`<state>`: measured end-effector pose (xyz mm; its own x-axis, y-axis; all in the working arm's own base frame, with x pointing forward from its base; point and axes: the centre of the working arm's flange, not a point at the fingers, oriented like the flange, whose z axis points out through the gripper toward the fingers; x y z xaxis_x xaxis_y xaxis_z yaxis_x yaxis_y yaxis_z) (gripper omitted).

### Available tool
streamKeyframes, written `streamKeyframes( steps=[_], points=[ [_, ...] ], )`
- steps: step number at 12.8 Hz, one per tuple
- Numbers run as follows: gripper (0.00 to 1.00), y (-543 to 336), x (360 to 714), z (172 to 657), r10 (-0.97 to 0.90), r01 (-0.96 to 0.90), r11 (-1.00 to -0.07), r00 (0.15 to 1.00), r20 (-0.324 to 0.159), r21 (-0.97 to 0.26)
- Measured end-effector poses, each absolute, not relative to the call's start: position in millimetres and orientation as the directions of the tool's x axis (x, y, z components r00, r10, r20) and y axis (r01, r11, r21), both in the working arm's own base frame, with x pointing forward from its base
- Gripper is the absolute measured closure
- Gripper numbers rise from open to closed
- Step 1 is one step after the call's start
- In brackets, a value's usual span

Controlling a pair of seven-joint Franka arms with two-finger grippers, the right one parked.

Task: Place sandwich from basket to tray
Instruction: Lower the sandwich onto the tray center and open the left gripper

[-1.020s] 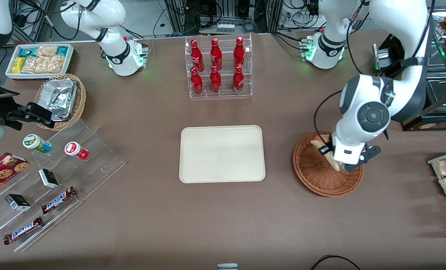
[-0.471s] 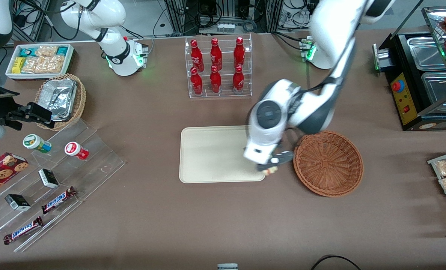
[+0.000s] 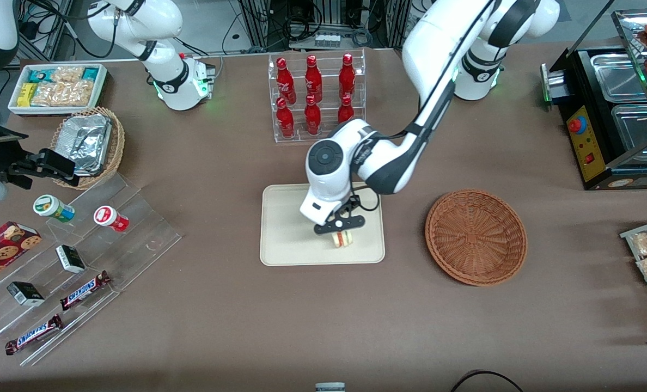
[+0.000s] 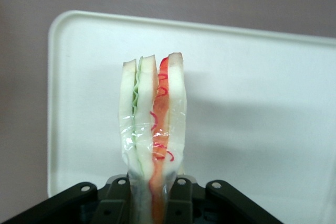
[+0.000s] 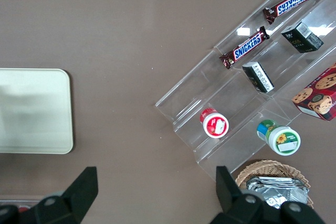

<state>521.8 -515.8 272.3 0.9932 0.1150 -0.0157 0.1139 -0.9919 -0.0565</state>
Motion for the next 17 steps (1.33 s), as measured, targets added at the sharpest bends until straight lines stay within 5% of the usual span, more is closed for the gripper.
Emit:
streamKeyframes(
  steps=[10, 17],
  points=[
    [0.77, -548.3, 494.7, 225.2, -0.068, -0.069, -0.997, 0.998, -0.017, -0.038],
    [0.03, -528.3, 521.9, 308.3, 0.023, 0.022, -0.999, 1.000, -0.015, -0.034]
  ],
)
